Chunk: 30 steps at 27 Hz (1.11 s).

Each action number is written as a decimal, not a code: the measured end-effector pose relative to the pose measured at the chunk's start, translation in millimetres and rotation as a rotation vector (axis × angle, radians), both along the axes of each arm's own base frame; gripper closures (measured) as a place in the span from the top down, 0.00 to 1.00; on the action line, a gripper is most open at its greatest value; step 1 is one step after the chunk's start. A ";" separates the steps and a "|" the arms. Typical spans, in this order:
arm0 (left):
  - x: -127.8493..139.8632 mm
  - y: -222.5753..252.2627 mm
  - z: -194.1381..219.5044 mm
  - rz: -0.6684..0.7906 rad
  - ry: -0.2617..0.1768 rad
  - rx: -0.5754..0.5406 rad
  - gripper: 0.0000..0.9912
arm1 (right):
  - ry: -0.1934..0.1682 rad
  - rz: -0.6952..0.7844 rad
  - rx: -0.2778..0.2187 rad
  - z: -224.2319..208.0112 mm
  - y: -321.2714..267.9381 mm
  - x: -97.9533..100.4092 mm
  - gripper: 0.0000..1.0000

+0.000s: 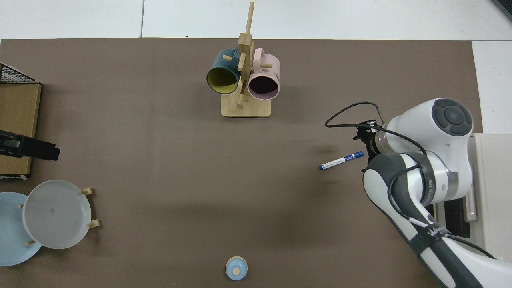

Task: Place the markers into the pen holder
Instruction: 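Reach the right gripper down to the blue-capped white marker, then close the right gripper on the marker and lift it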

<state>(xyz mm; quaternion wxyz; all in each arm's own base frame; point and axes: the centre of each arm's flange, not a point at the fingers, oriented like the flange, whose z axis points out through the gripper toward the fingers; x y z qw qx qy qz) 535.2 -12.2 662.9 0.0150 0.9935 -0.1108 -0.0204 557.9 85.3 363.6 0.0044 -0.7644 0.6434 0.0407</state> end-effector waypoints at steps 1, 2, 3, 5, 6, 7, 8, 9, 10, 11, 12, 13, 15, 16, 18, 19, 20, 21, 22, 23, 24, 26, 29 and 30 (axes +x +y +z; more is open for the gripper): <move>0.0 0.0 0.0 0.000 0.000 0.000 1.00 | -0.001 0.002 0.000 -8.9 0.1 -2.1 1.00; 0.0 0.0 0.1 0.000 0.000 0.000 1.00 | 0.000 0.010 0.001 -19.6 0.7 -4.8 1.00; 0.0 0.0 0.1 0.000 0.000 0.000 1.00 | 0.002 0.018 0.002 -27.4 1.8 -6.7 1.00; 0.0 0.1 0.1 0.000 0.000 0.000 1.00 | 0.009 0.036 0.003 -42.4 4.9 -10.0 1.00; -0.1 0.2 0.1 0.000 0.000 0.000 1.00 | 0.012 0.042 0.004 -48.6 6.4 -10.9 1.00; -0.1 0.2 0.1 0.000 0.000 0.000 1.00 | 0.014 0.046 0.004 -54.3 7.7 -11.4 1.00; -0.1 0.3 0.1 0.000 0.000 0.000 1.00 | 0.014 0.050 0.006 -58.9 8.9 -11.3 1.00; -0.1 0.3 0.1 0.001 0.000 0.000 1.00 | 0.014 0.053 0.007 -62.9 9.7 -10.9 1.00; -0.1 0.3 0.1 0.001 0.000 0.000 1.00 | 0.015 0.055 0.008 -66.7 10.4 -10.6 1.00; -0.1 0.3 0.1 0.001 0.000 0.000 1.00 | 0.018 0.057 0.008 -69.4 10.8 -10.6 1.00; -0.1 0.4 0.1 0.001 0.000 0.000 1.00 | 0.021 0.060 0.008 -71.5 10.9 -10.6 1.00; -0.1 0.4 0.1 0.001 0.000 0.000 1.00 | 0.022 0.063 0.009 -72.9 10.8 -10.6 0.99; -0.1 0.4 0.1 0.001 0.000 0.000 1.00 | 0.023 0.074 0.009 -73.9 10.5 -10.6 0.99; -0.1 0.5 0.1 0.001 0.000 0.000 1.00 | 0.023 0.081 0.010 -73.8 10.2 -10.5 0.99; -0.1 0.5 0.1 0.001 0.000 0.000 1.00 | 0.021 0.092 0.011 -73.7 8.8 -10.1 0.99; -0.1 0.5 -0.1 0.001 0.000 0.000 1.00 | 0.021 0.100 0.011 -73.6 7.8 -9.9 0.99; -0.1 0.5 -0.2 0.001 0.001 0.000 1.00 | 0.020 0.110 0.012 -73.6 6.5 -9.6 0.99; -0.1 0.5 -0.3 0.001 0.001 0.000 1.00 | 0.019 0.121 0.013 -73.5 4.7 -9.3 0.98; -0.2 0.5 -0.4 0.001 0.001 0.000 1.00 | 0.018 0.131 0.014 -73.5 2.9 -8.9 0.98; -0.4 0.6 -0.6 0.001 0.002 0.000 1.00 | 0.017 0.140 0.014 -73.5 1.1 -8.6 0.98; -0.7 0.6 -0.9 0.001 0.002 0.000 1.00 | 0.016 0.147 0.014 -73.5 -0.2 -8.4 0.96; -1.4 0.7 -1.4 0.001 0.004 0.000 1.00 | 0.015 0.155 0.015 -73.5 -2.2 -8.0 0.96; -2.4 0.8 -1.8 0.001 0.005 0.000 1.00 | 0.015 0.156 0.015 -73.6 -5.5 -7.6 0.90; -2.5 0.8 -2.0 0.001 0.006 0.000 1.00 | 0.015 0.155 0.015 -73.6 -6.6 -7.4 0.90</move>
